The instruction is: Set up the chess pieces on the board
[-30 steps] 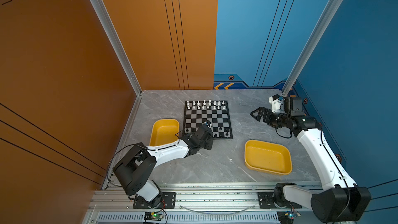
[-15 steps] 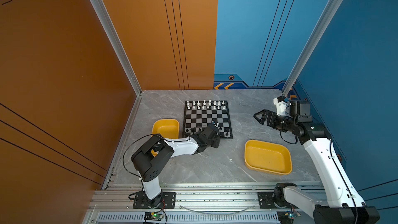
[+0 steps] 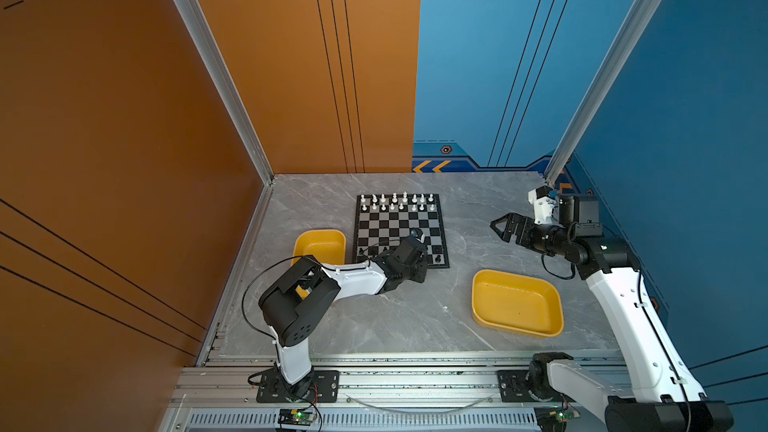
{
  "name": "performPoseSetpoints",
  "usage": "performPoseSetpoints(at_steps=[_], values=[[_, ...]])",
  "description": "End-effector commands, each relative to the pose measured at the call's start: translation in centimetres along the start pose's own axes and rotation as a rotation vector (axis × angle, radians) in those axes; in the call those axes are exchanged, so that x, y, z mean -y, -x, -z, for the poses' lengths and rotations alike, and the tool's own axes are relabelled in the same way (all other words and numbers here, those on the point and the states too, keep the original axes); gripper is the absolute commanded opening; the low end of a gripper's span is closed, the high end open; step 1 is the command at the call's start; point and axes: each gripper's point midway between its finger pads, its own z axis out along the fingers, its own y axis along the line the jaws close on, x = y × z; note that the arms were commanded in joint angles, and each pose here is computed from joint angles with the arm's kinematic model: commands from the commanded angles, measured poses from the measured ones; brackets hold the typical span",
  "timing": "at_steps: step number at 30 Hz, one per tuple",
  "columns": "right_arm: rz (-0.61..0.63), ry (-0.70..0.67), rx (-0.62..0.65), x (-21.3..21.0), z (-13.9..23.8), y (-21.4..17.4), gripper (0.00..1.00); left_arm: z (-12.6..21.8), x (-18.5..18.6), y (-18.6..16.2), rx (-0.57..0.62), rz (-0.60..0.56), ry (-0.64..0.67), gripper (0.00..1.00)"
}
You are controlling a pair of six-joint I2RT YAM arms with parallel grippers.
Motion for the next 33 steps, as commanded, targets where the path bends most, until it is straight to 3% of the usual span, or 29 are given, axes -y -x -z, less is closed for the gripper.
performPoseSetpoints(at_steps=[1, 11, 24, 33], values=[[0.017, -0.017, -0.028, 0.2, -0.3, -0.5, 1.00, 0.1, 0.1, 0.6, -0.005, 0.014, -0.011, 0.21], [0.017, 0.000, -0.035, -0.1, -0.6, -0.3, 1.00, 1.7, 1.7, 2.2, 0.014, 0.003, -0.069, 0.31], [0.005, 0.027, -0.013, -0.5, -0.7, 0.4, 1.00, 6.3, 2.8, 8.0, 0.139, -0.016, -0.097, 0.34], [-0.013, 0.050, 0.028, -0.5, -0.8, 1.5, 1.00, 8.5, 1.1, 8.3, 0.158, -0.023, -0.052, 0.34]])
